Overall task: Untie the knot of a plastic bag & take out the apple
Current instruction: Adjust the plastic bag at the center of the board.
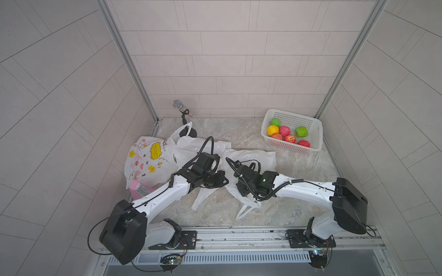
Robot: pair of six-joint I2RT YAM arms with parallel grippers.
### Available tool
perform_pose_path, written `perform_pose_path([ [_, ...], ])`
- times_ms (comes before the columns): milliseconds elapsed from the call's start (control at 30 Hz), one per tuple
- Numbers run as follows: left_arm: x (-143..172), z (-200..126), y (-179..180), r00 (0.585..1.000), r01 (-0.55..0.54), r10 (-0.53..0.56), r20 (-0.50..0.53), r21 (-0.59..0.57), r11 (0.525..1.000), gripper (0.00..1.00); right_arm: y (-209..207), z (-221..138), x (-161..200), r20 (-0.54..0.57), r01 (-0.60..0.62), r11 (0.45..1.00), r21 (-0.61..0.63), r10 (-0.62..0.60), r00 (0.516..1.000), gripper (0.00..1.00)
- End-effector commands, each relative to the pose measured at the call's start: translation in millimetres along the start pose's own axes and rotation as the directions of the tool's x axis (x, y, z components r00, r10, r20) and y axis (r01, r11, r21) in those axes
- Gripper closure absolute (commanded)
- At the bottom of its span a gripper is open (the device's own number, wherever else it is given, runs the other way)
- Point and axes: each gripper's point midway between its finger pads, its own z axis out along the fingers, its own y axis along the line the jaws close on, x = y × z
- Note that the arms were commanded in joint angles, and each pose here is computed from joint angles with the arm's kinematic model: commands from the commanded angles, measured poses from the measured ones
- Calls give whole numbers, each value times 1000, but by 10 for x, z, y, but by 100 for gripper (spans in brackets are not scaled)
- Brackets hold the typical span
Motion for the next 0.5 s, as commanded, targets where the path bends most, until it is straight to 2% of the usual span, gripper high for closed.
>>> perform_pose_path([
  [0, 117, -10, 55, 999, -34, 33, -37, -24, 999, 100, -411, -178, -65, 44, -89, 985, 150, 83, 996, 77],
  [167, 142, -9, 81, 998, -46, 45, -43, -29, 999, 100, -840, -213, 102, 27, -118, 959, 256, 115, 993, 67],
  [267, 166, -24, 89, 996, -72, 70, -53, -36, 997, 100, -1251, -295, 268, -8, -189, 932, 310, 202, 979, 65],
  [367, 196, -7, 119, 993, -92, 88, -79, -46, 995, 100, -1358, -410, 264, 75, -233, 933, 275, 220, 973, 60],
  [467, 181, 51, 109, 992, -84, 80, -99, -39, 996, 100, -1181, -443, 147, 131, -224, 963, 147, 206, 970, 56],
])
